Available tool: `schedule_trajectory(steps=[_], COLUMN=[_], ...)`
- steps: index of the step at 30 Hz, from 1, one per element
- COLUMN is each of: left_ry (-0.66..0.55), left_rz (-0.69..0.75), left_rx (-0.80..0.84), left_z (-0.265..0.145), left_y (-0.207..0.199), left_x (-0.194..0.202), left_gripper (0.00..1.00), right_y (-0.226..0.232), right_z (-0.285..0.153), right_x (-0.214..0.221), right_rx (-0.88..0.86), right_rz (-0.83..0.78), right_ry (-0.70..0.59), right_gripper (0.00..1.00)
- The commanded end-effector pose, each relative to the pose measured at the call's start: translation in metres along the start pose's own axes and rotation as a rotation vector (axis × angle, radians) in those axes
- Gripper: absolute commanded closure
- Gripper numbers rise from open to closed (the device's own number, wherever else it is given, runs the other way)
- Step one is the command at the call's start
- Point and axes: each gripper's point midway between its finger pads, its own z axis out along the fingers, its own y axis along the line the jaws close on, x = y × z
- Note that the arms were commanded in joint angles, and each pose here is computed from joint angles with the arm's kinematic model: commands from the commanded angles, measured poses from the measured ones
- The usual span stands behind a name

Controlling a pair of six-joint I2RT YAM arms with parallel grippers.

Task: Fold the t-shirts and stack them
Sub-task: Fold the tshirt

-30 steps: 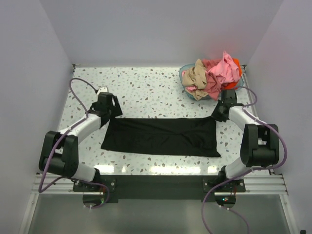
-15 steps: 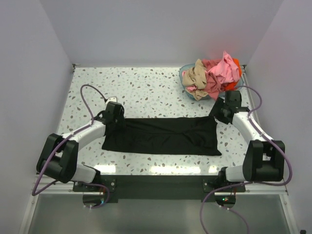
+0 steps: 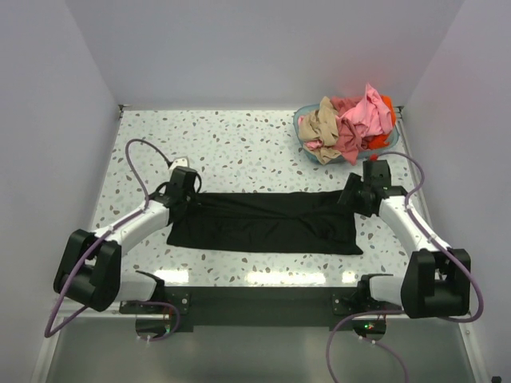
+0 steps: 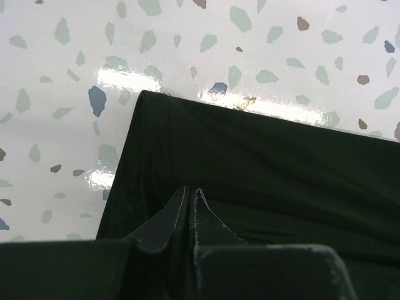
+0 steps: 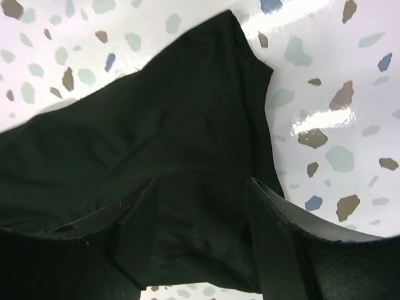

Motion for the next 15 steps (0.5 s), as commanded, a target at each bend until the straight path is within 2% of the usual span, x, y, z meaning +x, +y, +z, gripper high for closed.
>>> schedule_trajectory(steps=[1,15], left_ry=[-0.054,-0.085], left_rz=[-0.02,-0.011], left_rx=[-0.015,-0.002], left_z=[-0.013,-0.022], left_y=[0.004,-0.001], left_x=[-0.012,-0.03], left_gripper=[0.97,0.97], right_y=[-0.009,-0.021], right_z=[-0.01,-0.026], right_x=[0.012,0.05], right_rx=[0.034,0.068], right_rz=[-0.004,-0.028], right_ry=[0.022,0.1], right_gripper=[0.4,0.39])
